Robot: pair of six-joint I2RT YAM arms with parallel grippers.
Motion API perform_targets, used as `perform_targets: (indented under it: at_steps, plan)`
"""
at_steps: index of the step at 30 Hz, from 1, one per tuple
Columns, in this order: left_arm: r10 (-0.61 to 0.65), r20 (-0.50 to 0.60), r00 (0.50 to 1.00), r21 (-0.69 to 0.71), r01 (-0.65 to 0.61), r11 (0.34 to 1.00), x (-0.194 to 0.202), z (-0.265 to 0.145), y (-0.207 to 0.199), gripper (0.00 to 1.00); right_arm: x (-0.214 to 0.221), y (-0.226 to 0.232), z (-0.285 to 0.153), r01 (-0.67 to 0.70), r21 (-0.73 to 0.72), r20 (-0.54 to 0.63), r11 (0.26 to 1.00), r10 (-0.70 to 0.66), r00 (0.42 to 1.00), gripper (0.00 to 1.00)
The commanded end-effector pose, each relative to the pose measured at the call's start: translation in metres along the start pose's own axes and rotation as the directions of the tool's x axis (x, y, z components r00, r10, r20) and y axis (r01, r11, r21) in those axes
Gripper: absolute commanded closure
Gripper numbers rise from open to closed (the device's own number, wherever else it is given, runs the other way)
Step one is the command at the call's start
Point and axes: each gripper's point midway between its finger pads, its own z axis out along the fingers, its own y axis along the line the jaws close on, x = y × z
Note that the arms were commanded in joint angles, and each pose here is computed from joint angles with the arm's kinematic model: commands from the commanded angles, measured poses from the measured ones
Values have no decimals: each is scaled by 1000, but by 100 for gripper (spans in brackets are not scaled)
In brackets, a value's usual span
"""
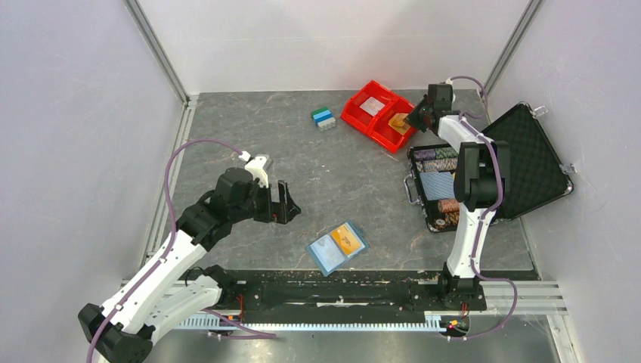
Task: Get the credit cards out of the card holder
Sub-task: Place the credit card in the storage box.
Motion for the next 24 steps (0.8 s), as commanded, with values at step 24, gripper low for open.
perform_targets:
  at_steps: [24]
  plan:
    - [58,33,998,-21,-57,998,-8,-3,5,0,-65,29,-15,15,-4,180,1000,-14,984,69]
